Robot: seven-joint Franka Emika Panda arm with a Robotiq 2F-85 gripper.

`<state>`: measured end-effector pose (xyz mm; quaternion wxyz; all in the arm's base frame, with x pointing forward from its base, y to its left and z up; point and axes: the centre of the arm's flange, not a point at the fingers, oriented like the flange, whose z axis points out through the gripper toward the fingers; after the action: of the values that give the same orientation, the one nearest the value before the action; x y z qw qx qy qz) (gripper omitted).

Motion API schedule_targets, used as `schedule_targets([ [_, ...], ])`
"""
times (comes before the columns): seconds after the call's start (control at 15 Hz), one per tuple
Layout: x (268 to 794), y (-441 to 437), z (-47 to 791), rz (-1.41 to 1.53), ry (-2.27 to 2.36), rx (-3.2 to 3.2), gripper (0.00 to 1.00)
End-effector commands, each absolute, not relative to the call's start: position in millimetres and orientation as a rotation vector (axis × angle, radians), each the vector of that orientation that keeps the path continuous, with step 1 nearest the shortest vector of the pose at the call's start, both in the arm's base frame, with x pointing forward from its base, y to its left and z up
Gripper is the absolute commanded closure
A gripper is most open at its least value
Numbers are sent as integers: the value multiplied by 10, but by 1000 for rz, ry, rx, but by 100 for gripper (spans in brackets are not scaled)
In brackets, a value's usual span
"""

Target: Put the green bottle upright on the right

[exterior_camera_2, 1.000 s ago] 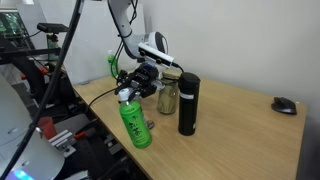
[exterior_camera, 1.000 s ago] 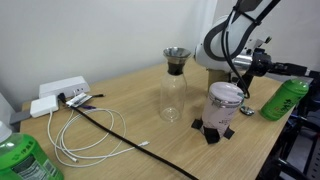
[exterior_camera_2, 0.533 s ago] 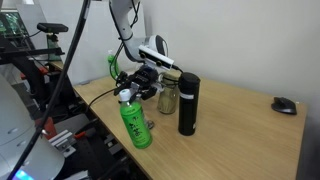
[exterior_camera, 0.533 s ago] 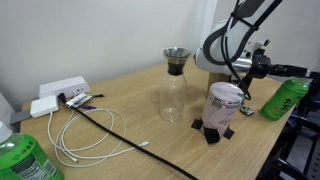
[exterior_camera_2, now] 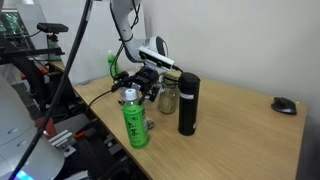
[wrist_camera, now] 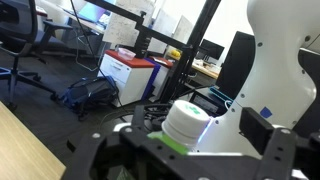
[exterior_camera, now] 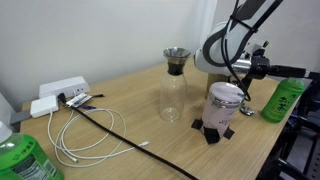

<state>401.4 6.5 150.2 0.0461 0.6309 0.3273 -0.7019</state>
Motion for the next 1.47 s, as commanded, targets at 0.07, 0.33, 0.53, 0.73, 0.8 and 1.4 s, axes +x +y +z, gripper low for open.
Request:
schedule_targets([
  [0.07, 4059, 42, 1572, -2084, 975, 1951, 0],
  [0.33, 4041, 38, 1705, -2056, 915, 1938, 0],
  [0.53, 3960, 58, 1836, -2043, 896, 1920, 0],
  [0.73, 3848, 93, 1983, -2020, 890, 1916, 0],
  [0.8, 3806, 101, 2030, -2011, 887, 1912, 0],
  [1.4, 3413, 154, 2755, -1897, 796, 1920, 0],
])
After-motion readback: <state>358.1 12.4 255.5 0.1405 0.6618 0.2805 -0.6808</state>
